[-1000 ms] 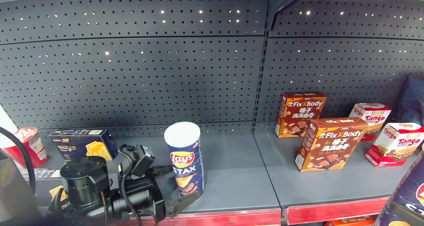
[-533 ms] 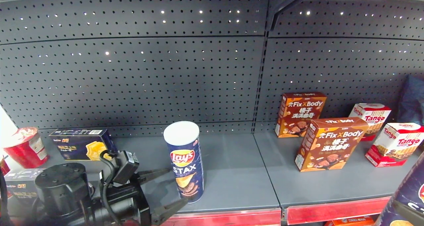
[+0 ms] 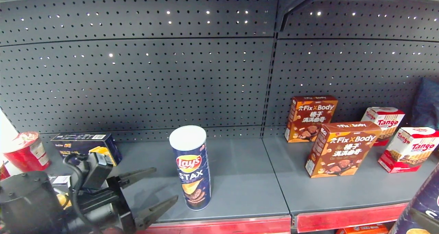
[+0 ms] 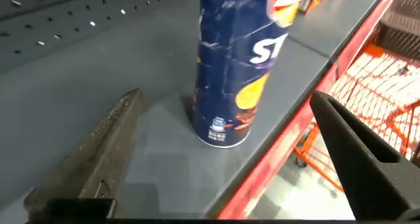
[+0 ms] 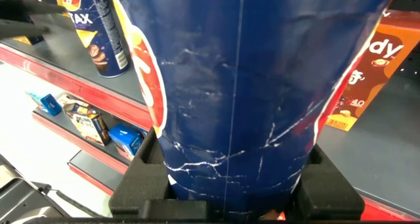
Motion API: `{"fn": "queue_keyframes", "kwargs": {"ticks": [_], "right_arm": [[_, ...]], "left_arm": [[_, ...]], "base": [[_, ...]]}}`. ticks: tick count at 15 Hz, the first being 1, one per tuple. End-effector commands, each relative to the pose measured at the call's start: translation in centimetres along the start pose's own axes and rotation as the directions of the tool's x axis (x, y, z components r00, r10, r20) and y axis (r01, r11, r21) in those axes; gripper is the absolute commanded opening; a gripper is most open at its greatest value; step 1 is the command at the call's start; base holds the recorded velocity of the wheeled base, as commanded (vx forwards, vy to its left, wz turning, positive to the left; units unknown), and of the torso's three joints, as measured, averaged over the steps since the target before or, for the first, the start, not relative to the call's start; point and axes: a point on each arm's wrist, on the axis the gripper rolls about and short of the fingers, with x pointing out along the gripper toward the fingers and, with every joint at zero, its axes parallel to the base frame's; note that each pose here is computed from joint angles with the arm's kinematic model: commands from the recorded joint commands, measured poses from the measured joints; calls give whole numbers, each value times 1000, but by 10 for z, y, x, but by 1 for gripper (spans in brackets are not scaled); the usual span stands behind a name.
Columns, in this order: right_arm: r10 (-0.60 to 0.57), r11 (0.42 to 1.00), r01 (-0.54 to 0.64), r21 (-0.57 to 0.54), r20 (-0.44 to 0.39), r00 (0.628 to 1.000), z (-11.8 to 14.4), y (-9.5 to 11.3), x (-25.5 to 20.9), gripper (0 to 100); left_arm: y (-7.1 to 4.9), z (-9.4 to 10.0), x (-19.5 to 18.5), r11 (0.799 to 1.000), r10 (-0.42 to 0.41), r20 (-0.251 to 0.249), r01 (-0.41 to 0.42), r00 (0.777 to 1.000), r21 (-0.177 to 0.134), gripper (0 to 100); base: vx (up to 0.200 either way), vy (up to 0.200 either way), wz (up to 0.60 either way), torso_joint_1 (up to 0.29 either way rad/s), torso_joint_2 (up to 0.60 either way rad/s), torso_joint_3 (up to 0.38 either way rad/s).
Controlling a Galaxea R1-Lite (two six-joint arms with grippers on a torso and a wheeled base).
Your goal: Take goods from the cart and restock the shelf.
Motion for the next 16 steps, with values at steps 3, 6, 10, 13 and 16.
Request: {"fn": "queue_keyframes", "kwargs": {"ticks": [3, 6, 10, 13, 16], "right_arm": [[0, 1000, 0, -1, 8, 1000, 1, 0, -1, 0], [-10, 1000, 10, 1, 17, 1000, 1, 0, -3, 0], [-37, 999, 37, 13, 28, 999, 1, -1, -5, 0], [-68, 998, 67, 15, 18, 998, -4, -3, -6, 0], [-81, 997, 81, 16, 23, 996, -2, -3, -6, 0]], "left_arm": [[-22, 23, -41, 999, 21, 98, -25, 995, 38, 100], [-33, 33, -62, 995, 49, 174, -63, 983, 78, 100], [-48, 37, -92, 986, 91, 253, -123, 963, 113, 100], [-66, 31, -117, 980, 113, 291, -155, 950, 127, 100], [-84, 18, -144, 955, 232, 340, -280, 911, 99, 100]], "base": [[0, 0, 0, 0, 0, 0], [0, 0, 0, 0, 0, 0], [0, 0, 0, 0, 0, 0], [0, 0, 0, 0, 0, 0], [0, 0, 0, 0, 0, 0]]}}
